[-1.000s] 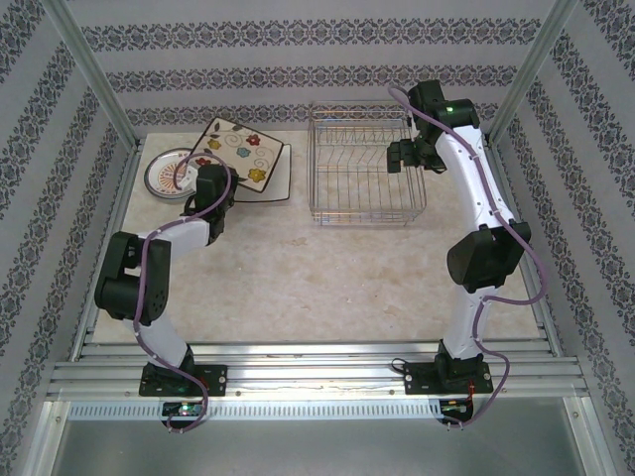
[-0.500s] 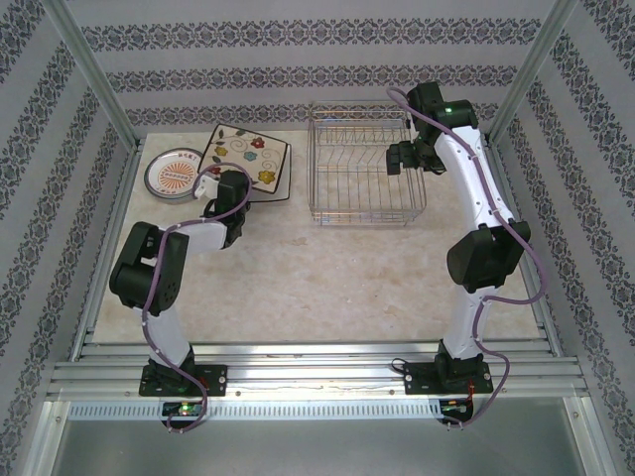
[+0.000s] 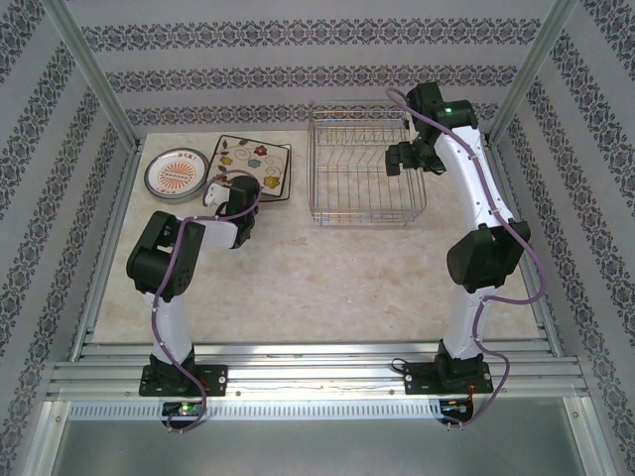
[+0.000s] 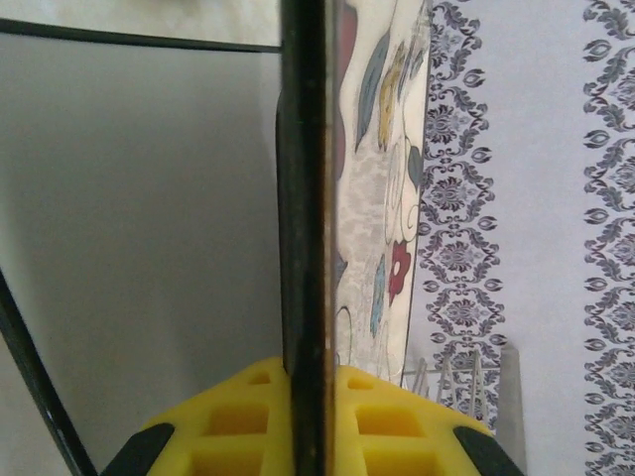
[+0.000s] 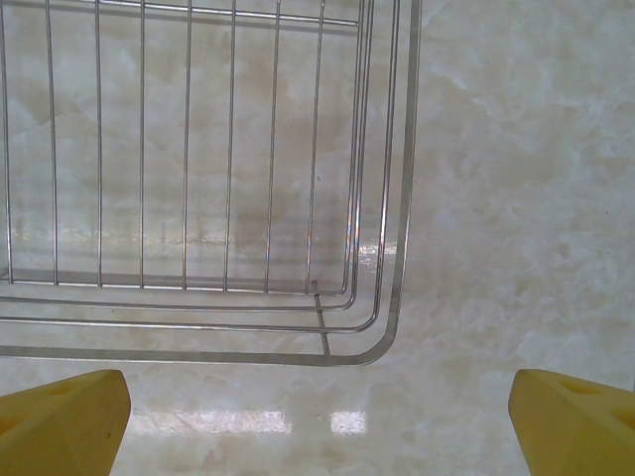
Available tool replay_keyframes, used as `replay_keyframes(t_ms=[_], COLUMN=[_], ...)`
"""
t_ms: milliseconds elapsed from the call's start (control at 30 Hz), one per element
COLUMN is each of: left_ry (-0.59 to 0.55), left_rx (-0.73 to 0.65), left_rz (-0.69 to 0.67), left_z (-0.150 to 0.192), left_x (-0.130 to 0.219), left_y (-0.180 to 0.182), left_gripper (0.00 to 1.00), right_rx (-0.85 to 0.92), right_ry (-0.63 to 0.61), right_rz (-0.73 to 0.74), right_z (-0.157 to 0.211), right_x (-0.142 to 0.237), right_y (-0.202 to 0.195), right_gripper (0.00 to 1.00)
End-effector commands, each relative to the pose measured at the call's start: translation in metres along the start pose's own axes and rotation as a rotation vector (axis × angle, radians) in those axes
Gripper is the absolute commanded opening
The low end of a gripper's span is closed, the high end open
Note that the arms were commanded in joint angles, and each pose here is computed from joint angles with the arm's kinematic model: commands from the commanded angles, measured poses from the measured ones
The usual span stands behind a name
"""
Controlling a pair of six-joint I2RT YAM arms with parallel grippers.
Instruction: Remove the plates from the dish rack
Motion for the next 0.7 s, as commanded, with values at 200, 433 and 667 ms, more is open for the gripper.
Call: replay_keyframes(t_ms=[200,433,667], left_ry=[-0.040,-0.041,-0.028], left_rx=[0.188,0.194,0.204], left_rz=[0.301,0.269,0.249], left_z=[0.002,0.007,0.012], left_x=[0.013,0.009,0.001], left_y=[-0.086,-0.076,-0.071], left_gripper=[0.00,0.00,0.00], right_rx=[0.036,0.041,0.040], right_ry=[0.043,0.044,0.048], right_rz=[-0.024,-0.026,-0.028], right_z=[0.005,0.006,0.008], right_x=[-0.008,-0.008,-0.010], right_y=[0.009,0.010,0.010], right_gripper=[0.98,0.98,0.98])
Point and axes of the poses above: each hand's point on the last joint's axis, 136 mm out from that joint toward the fingers, its own x axis back along the fingers, its own y axis along the line the jaws close on, z = x × y, the point moved 4 cm from there along x, back along the fingers, and after that the axes turned 11 degrees about x, right-handed, at the moved point
